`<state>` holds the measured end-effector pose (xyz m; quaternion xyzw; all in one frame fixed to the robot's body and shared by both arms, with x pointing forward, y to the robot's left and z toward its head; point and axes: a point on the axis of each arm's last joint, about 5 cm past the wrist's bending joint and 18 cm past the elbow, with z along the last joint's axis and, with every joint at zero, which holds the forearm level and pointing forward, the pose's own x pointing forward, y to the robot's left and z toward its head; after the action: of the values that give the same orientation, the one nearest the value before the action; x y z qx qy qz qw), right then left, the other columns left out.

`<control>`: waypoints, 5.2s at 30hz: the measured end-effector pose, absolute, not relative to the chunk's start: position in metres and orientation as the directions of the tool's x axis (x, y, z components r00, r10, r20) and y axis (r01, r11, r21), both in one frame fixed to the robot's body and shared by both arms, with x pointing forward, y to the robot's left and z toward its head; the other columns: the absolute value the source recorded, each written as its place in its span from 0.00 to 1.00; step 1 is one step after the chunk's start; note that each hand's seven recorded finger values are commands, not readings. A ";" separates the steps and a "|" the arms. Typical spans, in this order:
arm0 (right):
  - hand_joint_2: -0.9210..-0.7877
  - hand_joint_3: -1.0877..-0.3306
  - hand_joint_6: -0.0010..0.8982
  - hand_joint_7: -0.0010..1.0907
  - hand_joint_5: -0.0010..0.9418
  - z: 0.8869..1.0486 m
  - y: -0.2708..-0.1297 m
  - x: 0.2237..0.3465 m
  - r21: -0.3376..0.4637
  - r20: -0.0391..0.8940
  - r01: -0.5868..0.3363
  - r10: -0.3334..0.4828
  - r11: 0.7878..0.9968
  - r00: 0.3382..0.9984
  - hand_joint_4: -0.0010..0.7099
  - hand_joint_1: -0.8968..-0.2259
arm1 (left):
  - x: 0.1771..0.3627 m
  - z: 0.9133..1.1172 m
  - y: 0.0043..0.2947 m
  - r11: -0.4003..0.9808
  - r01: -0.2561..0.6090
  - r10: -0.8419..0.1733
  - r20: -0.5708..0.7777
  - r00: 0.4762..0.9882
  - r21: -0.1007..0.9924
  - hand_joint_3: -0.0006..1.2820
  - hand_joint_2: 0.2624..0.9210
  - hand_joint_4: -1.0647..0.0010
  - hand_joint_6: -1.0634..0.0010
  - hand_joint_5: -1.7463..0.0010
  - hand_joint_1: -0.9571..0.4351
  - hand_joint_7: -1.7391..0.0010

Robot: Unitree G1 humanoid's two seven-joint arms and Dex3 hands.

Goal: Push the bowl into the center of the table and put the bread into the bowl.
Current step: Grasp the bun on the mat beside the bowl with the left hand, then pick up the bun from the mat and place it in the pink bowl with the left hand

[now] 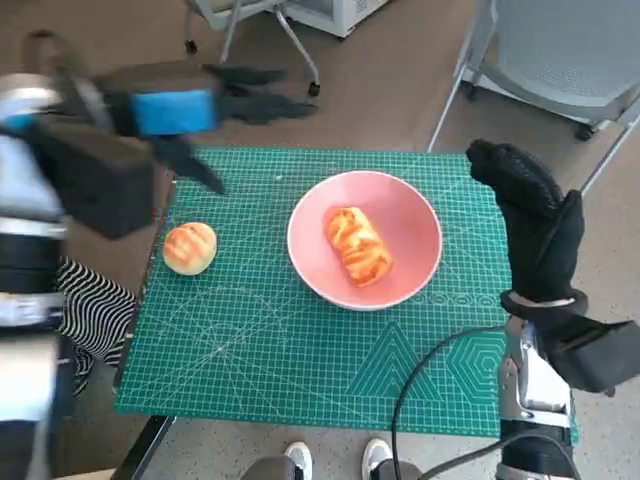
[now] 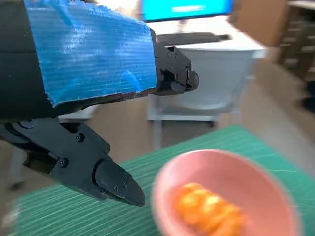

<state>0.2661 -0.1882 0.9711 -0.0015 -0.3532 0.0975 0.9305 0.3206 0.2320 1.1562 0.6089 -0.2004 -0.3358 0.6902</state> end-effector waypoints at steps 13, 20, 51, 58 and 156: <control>0.00 0.48 0.08 0.49 0.00 0.972 -0.187 0.270 -0.078 0.654 -0.204 0.205 0.976 0.729 0.26 0.31 | 0.302 1.147 0.268 0.029 0.285 -0.498 -0.234 0.835 0.958 0.00 0.78 1.00 0.86 1.00 0.75 1.00; 0.00 0.48 0.08 0.49 0.00 0.974 -0.187 0.271 -0.080 0.657 -0.212 0.211 0.974 0.724 0.26 0.31 | 0.300 1.143 0.267 0.032 0.302 -0.488 -0.249 0.837 0.953 0.01 0.68 1.00 0.86 1.00 0.63 1.00; 0.00 0.50 0.09 0.49 0.00 0.973 -0.189 0.270 -0.063 0.653 -0.226 0.212 0.972 0.727 0.27 0.31 | 0.324 1.063 0.270 -0.007 0.558 -0.362 -0.523 0.772 0.830 0.05 0.60 1.00 0.86 1.00 0.56 1.00; 0.00 0.51 0.09 0.49 0.00 0.971 -0.191 0.269 -0.062 0.648 -0.212 0.201 0.975 0.735 0.27 0.31 | 0.330 1.051 0.265 -0.012 0.591 -0.330 -0.561 0.759 0.806 0.15 0.50 1.00 0.87 1.00 0.61 1.00; 0.00 0.50 0.10 0.47 0.00 0.974 -0.198 0.260 -0.087 0.660 -0.184 0.195 0.979 0.726 0.25 0.32 | 0.340 1.121 0.118 0.096 0.211 -0.873 -0.020 0.487 0.973 0.16 1.00 0.53 0.52 0.25 0.69 0.24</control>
<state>0.2597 -0.1975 0.9740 -0.0078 -0.3562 0.1018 0.9288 0.3396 0.1176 1.1214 0.5387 -0.3072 -0.4024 0.6734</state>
